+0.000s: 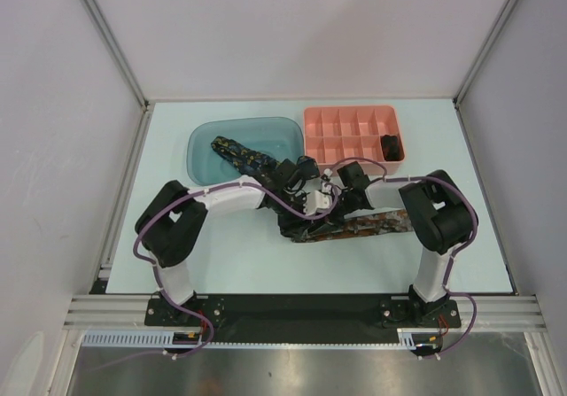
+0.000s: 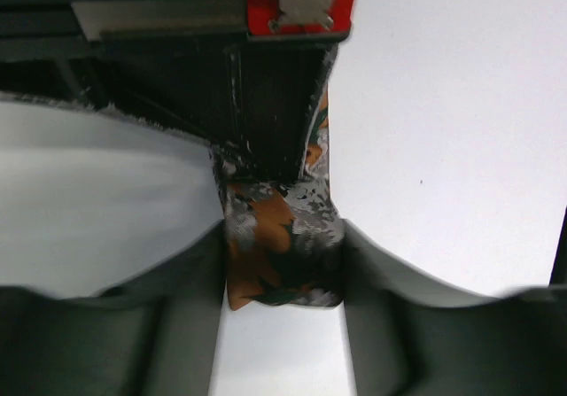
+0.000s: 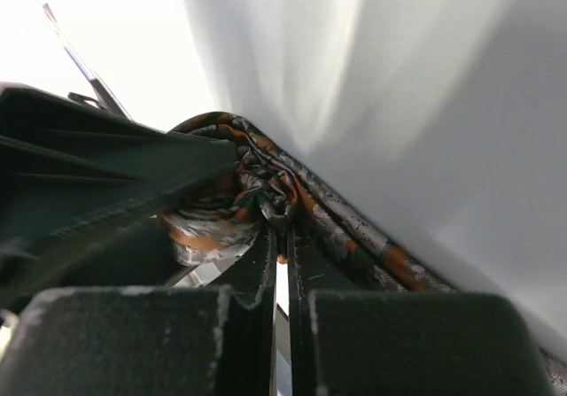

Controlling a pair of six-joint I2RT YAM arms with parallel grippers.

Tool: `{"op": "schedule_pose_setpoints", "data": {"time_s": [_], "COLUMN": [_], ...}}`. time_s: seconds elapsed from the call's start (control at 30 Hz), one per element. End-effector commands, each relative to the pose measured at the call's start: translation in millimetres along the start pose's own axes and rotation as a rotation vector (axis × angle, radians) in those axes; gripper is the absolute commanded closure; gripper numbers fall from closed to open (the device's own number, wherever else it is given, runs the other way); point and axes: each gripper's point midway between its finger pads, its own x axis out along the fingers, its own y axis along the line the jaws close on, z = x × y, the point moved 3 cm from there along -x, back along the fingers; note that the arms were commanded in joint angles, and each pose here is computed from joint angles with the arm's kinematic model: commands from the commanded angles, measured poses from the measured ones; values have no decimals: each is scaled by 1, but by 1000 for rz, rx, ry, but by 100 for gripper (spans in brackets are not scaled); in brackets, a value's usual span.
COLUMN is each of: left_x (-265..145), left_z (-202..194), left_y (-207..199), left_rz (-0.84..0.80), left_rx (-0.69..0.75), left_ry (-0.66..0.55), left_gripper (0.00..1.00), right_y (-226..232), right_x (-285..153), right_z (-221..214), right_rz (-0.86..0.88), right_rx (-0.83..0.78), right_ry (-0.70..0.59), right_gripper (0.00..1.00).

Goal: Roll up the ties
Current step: Roll the tie at the center of the board.

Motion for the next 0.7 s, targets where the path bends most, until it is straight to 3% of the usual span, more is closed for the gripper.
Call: {"op": "schedule_pose_setpoints", "data": {"time_s": [0.0, 0.07, 0.33, 0.57, 0.67], "left_x": [-23, -23, -17, -18, -14], "left_z": [9, 2, 6, 22, 34], "left_y": [-1, -3, 6, 7, 9], "left_rz": [16, 14, 30, 21, 14], "left_rx": [72, 67, 59, 69, 58], "left_ry": [-39, -40, -63, -114, -129], "left_gripper": [39, 34, 30, 58, 59], "right_y": [-24, -29, -30, -32, -33], "right_x": [8, 4, 3, 3, 4], "right_z": [14, 15, 14, 11, 10], "right_rz": [-90, -105, -107, -112, -112], "right_rx": [26, 38, 34, 26, 28], "right_ry": [-66, -71, -65, -58, -52], "right_gripper": [100, 100, 100, 100, 100]}}
